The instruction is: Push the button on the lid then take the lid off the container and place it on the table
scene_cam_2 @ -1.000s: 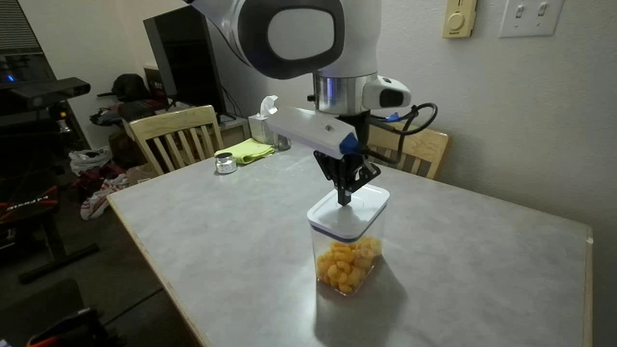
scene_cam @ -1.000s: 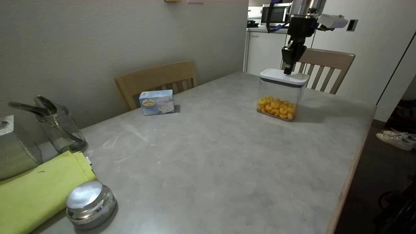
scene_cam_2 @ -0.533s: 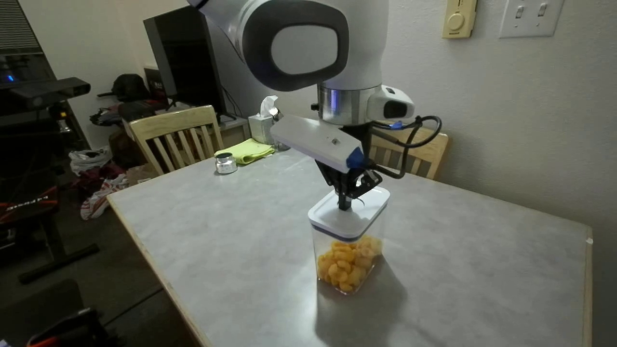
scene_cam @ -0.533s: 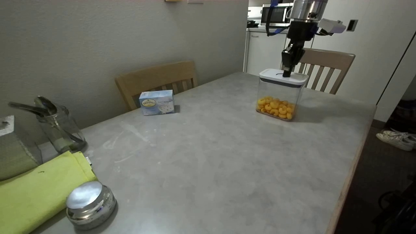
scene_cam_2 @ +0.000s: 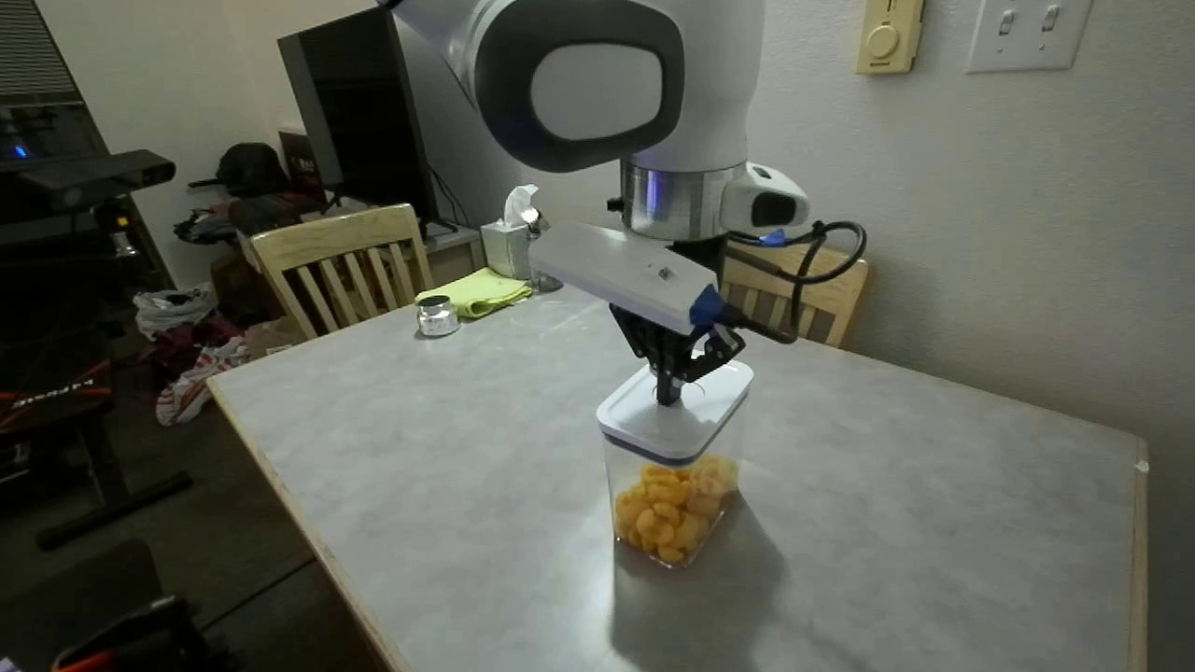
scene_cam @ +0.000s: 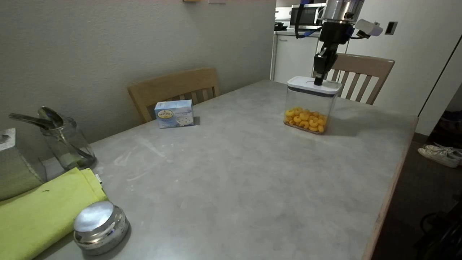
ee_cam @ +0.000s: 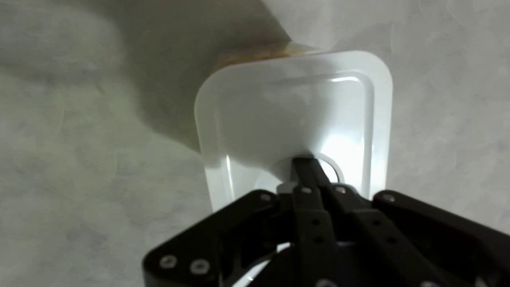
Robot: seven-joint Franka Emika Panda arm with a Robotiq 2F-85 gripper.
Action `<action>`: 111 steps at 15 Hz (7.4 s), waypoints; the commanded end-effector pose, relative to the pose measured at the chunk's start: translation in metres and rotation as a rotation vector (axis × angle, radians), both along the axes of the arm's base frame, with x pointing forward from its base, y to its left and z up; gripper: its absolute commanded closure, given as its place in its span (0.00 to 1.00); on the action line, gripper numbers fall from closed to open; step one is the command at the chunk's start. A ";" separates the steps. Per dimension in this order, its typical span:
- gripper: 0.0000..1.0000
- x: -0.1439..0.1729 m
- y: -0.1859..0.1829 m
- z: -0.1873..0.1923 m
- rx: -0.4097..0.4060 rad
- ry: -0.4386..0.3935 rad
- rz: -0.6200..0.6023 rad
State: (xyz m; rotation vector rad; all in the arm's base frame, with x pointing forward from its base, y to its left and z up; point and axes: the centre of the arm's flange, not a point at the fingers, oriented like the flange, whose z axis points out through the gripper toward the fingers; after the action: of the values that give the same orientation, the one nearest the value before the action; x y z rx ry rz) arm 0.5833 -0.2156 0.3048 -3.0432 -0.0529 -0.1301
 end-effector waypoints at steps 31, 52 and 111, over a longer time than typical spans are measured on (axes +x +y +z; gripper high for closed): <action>0.58 0.028 0.004 -0.002 -0.062 0.010 0.112; 0.71 0.099 0.074 0.108 -0.112 -0.101 0.201; 0.00 -0.018 0.329 -0.004 -0.246 -0.043 -0.337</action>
State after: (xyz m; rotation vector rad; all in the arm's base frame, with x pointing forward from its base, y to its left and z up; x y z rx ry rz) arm 0.5974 0.1515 0.2877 -3.2848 0.5194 -0.2217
